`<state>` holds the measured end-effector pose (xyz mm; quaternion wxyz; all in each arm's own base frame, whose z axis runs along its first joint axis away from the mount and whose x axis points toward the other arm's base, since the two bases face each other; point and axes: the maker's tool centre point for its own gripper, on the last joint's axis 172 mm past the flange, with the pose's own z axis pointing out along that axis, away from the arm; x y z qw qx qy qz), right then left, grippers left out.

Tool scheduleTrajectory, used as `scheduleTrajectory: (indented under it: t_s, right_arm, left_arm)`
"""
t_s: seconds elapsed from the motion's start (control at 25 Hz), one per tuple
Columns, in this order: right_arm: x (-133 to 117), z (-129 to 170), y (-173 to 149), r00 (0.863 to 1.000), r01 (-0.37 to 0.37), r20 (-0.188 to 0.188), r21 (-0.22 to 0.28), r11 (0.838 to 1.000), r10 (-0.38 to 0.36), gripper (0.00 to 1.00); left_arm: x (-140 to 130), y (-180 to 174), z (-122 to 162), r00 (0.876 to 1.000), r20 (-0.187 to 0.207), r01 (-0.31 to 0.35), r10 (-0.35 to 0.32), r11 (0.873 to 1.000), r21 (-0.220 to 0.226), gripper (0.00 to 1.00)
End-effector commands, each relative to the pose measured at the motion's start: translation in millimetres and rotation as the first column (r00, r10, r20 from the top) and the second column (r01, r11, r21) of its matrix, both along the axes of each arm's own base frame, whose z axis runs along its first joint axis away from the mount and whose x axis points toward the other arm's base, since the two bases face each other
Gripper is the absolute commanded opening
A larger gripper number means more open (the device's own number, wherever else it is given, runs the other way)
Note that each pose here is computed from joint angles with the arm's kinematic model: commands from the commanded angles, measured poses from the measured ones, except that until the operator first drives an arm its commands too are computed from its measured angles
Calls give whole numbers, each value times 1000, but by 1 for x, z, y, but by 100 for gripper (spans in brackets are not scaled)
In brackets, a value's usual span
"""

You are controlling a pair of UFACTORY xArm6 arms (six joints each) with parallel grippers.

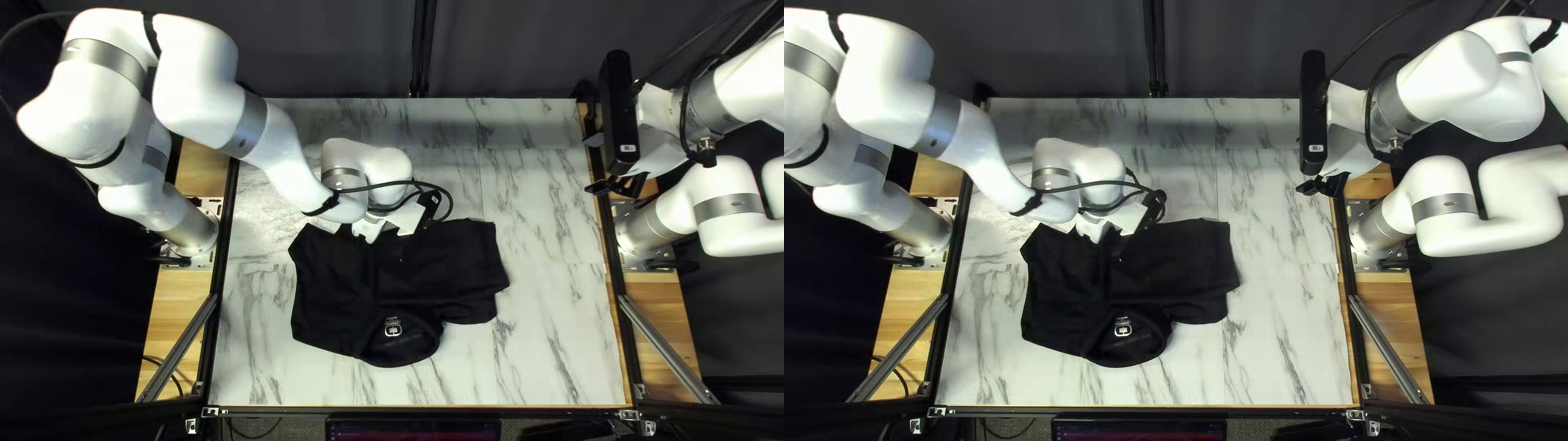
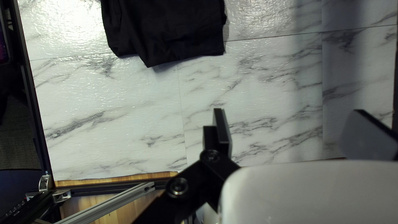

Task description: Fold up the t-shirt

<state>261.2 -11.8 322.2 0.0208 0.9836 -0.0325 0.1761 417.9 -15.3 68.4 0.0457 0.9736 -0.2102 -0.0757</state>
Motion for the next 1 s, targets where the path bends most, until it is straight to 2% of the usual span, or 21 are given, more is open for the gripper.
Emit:
scheduleTrajectory:
  t_s: [0.04, 0.28, 0.44, 0.56, 0.8, 0.84, 0.88, 0.92, 1.0]
  right_arm:
    - [0, 0, 0, 1000, 0, 0, 0, 1000, 0, 100]
    - [0, 0, 0, 1000, 0, 0, 0, 1000, 0, 100]
    - [0, 0, 0, 1000, 0, 0, 0, 1000, 0, 100]
    - [0, 0, 0, 1000, 0, 0, 0, 1000, 0, 100]
    - [0, 0, 0, 1000, 0, 0, 0, 1000, 0, 100]
    - [0, 0, 0, 1000, 0, 0, 0, 1000, 0, 100]
    - [0, 0, 0, 1000, 0, 0, 0, 1000, 0, 100]
    - [0, 0, 0, 1000, 0, 0, 0, 1000, 0, 100]
    - [0, 0, 0, 1000, 0, 0, 0, 1000, 0, 100]
  left_arm:
    - [-5, -2, 16, 1000, 4, 9, -9, 1000, 23, 0]
    - [-2, -3, 30, 1000, 17, 7, -8, 998, 59, 0]
    - [4, -23, 48, 1000, 29, -11, 9, 996, 91, 0]
    - [7, -64, 64, 999, 42, -27, 22, 991, 130, 0]
    - [1, -142, 61, 995, 57, -98, 88, 971, 216, 0]
    - [1, -153, 58, 994, 55, -108, 98, 969, 224, 7]
    - [1, -172, 53, 992, 48, -122, 114, 964, 237, 68]
    - [1, -188, 47, 992, 40, -129, 123, 962, 242, 100]
    - [-5, -205, 40, 990, 32, -141, 137, 958, 251, 100]
